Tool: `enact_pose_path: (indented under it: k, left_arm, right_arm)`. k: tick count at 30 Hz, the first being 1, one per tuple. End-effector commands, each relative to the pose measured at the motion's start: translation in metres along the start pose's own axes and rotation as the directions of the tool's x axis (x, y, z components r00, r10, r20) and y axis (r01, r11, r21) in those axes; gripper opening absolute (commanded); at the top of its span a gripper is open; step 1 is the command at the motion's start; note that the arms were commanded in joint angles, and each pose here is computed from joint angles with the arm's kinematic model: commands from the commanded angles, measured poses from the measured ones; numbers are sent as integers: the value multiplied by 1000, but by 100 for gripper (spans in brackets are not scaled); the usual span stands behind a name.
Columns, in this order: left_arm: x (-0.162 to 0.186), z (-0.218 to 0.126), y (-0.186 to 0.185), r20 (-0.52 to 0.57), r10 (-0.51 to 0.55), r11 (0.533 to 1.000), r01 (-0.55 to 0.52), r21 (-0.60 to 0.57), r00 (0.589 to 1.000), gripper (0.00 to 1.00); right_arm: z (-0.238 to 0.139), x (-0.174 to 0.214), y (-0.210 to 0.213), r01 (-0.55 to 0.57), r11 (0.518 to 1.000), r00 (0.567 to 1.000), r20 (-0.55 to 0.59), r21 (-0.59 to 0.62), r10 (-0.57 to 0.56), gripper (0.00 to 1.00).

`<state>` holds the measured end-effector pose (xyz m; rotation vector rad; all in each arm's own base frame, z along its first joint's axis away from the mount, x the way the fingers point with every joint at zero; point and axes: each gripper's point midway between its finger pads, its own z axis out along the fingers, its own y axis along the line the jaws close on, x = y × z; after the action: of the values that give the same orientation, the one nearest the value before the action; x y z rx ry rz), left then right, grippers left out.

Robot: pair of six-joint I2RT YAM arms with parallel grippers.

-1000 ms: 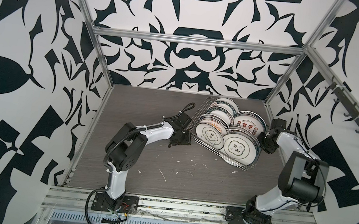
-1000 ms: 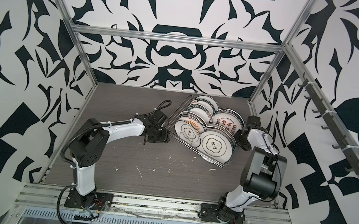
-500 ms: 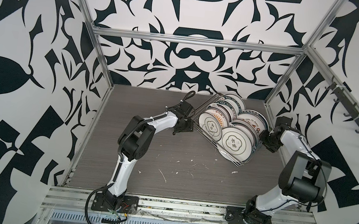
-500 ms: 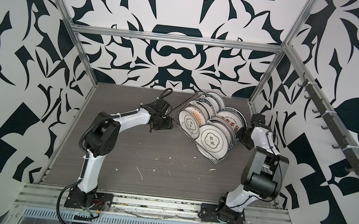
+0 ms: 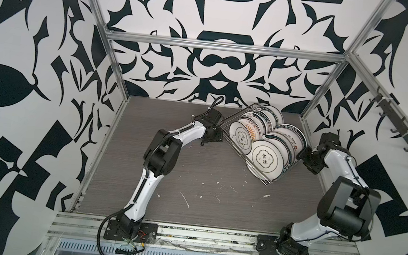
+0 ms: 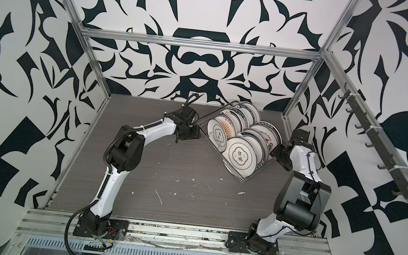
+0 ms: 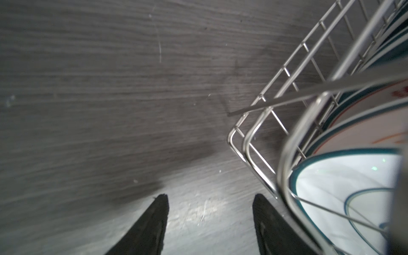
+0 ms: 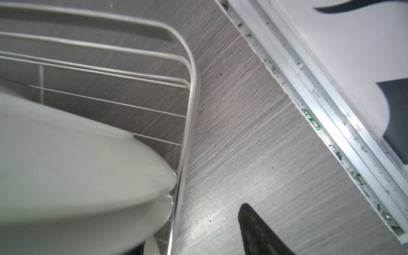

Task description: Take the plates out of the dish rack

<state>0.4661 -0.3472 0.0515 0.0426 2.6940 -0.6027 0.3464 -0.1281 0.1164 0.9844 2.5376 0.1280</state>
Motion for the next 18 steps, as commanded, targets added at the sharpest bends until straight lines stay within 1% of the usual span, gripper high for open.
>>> enact_pose_path:
  k: [1,3,7,12,16,18]
  left_arm:
    - [-6,7,-4,5,13,1000,-13,3,1000,65]
    - [-8,10,-5,4,15,1000,-15,3,1000,66]
    - [-13,11,-4,12,13,1000,-13,4,1000,66]
    - [-18,7,9,28,-7,1000,7,-14,1000,71]
    - [-22,-8,24,49,-29,999,30,-28,998,76]
    - [-21,-22,31,77,-25,999,28,-46,997,79]
  right_arm:
    - [-29,-10,12,5,998,999,52,-61,-2,69]
    - [-38,-8,16,5,996,998,62,-90,1,69]
    - [-54,-8,19,3,994,996,91,-107,6,69]
    - [-76,-5,28,22,987,992,123,-159,-2,69]
    - [-95,-1,35,48,976,987,158,-211,-15,69]
    - [-107,1,44,69,962,983,184,-264,-20,69]
